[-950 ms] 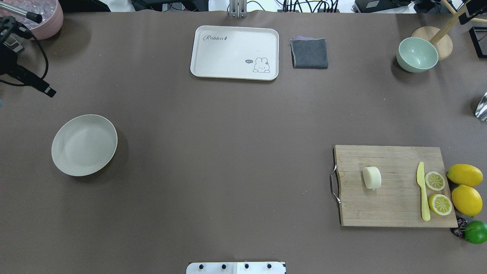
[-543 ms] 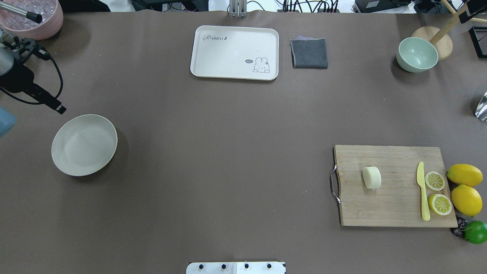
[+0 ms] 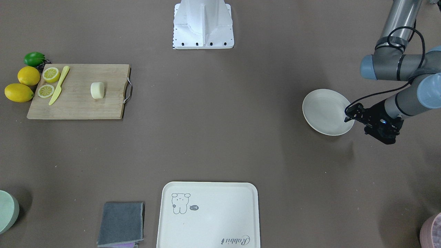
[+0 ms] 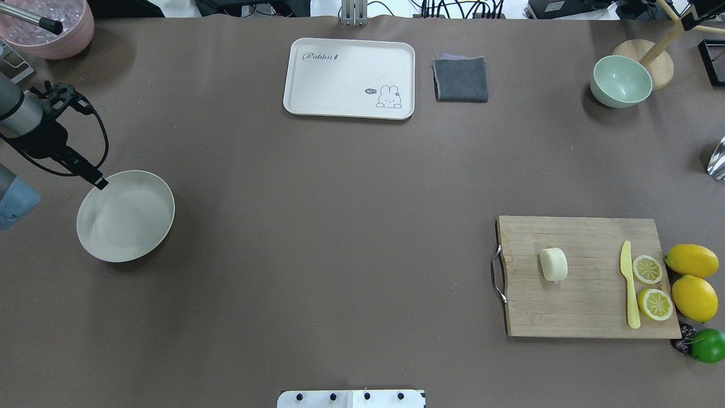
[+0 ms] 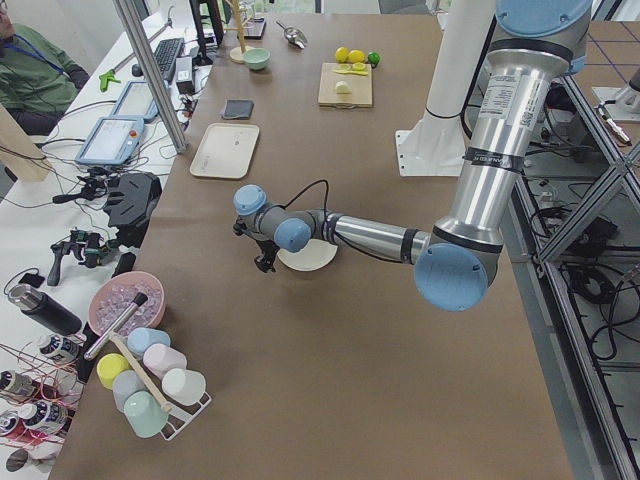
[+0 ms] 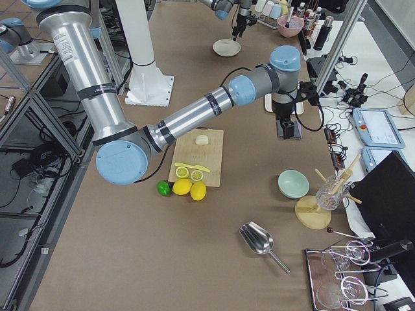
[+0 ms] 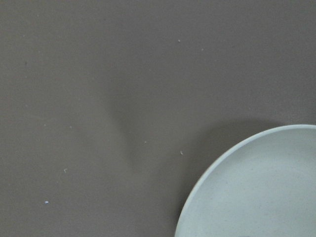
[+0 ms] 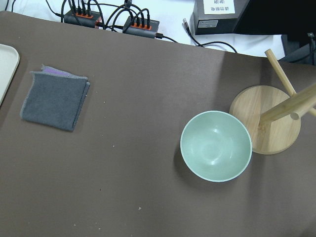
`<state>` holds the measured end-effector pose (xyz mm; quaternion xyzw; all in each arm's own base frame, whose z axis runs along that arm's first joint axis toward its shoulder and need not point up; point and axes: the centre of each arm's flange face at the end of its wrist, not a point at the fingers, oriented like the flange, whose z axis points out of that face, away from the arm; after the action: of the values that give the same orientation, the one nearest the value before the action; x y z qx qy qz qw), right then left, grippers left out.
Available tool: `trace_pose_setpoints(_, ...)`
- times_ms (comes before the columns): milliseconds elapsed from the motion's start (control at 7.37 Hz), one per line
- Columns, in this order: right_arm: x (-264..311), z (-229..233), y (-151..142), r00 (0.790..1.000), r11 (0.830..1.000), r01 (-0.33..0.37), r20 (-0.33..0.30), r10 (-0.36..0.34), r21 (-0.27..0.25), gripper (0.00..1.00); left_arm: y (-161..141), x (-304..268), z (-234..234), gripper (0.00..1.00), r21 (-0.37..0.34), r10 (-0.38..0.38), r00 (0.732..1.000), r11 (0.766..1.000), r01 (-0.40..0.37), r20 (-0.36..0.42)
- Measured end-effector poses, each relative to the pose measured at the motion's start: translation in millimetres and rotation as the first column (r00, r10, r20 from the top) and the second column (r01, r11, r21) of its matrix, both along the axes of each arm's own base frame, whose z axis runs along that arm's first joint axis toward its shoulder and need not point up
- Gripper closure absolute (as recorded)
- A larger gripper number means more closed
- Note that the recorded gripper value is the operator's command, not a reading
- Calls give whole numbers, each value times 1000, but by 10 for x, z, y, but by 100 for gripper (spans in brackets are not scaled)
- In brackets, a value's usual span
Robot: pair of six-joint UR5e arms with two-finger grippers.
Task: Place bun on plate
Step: 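Move the left gripper down to the rim of the white plate, then push the white plate with the left gripper toward the table center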
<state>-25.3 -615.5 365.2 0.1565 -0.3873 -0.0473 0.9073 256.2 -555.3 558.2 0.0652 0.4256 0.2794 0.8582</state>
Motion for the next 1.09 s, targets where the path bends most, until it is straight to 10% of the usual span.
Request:
trace_pose_setpoints(407, -48, -107, 3, 1000, 1000, 8, 4, -8, 20, 0, 65, 156, 39, 66, 15, 28, 1000, 999, -28, -10)
trace_pose_setpoints(543, -52, -111, 6, 1000, 1000, 8, 4, -8, 21, 0, 71, 173, 33, 100, 18, 31, 999, 999, -31, -12)
trace_pose_setpoints(1086, -41, -90, 70, 1000, 1000, 8, 5, -8, 21, 0, 31, 168, -34, 100, 38, 18, 1000, 999, -18, -3)
